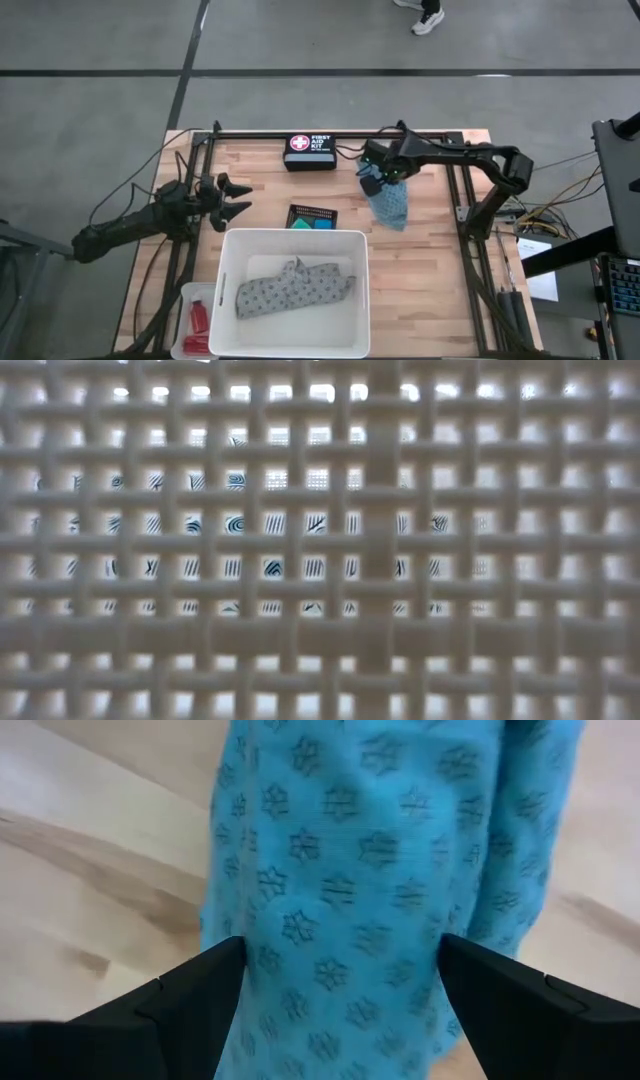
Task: Pick & Place Medicine items
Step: Put the blue patient gown into the large white bin
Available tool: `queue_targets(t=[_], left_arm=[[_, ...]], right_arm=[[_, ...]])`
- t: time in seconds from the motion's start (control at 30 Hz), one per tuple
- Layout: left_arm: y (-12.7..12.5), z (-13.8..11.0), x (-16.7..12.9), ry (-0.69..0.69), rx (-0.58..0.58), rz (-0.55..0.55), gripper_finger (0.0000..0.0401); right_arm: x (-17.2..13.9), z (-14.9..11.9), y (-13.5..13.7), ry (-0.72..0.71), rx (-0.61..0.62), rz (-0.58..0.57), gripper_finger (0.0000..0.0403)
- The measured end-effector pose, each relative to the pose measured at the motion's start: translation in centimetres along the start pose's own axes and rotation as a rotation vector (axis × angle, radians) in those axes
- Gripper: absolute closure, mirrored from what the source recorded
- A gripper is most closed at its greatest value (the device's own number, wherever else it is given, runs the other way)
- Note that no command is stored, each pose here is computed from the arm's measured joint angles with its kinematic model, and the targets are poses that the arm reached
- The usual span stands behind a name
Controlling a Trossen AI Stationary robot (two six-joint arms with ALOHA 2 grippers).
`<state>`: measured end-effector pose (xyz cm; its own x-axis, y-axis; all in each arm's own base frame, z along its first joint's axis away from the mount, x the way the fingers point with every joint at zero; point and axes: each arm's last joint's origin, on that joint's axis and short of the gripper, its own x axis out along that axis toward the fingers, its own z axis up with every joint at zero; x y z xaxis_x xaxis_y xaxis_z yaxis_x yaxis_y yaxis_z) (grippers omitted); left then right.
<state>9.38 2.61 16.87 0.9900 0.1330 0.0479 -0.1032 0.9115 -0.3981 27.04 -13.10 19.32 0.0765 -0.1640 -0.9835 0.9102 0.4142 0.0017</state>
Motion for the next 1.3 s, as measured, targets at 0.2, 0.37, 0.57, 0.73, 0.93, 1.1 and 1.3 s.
queue_targets(t=[0.2, 0.37, 0.57, 0.73, 0.93, 1.1, 1.3], left_arm=[[0.0, 0.0, 0.0, 0.0, 0.0, 0.0, 0.0125], [0.0, 0.0, 0.0, 0.0, 0.0, 0.0, 0.0125], [0.0, 0.0, 0.0, 0.0, 0.0, 0.0, 0.0125], [0.0, 0.0, 0.0, 0.0, 0.0, 0.0, 0.0125], [0.0, 0.0, 0.0, 0.0, 0.0, 0.0, 0.0125], [0.0, 0.0, 0.0, 0.0, 0.0, 0.0, 0.0126], [0.0, 0.0, 0.0, 0.0, 0.0, 0.0, 0.0125]], right_arm=[[2.6, -1.1, -0.5, -0.024, 0.024, 0.025, 0.0076], [3.2, -1.5, -0.7, -0.018, 0.046, 0.032, 0.0077], [3.1, -1.4, -0.6, -0.011, 0.045, 0.039, 0.012], [2.8, -1.2, -0.4, -0.009, 0.038, 0.062, 0.0203], [2.7, -1.1, -0.3, -0.013, 0.035, 0.068, 0.0292], [2.7, -1.1, -0.3, -0.014, 0.035, 0.068, 0.0291], [2.5, -1.1, -0.3, -0.021, 0.035, 0.073, 0.0268]])
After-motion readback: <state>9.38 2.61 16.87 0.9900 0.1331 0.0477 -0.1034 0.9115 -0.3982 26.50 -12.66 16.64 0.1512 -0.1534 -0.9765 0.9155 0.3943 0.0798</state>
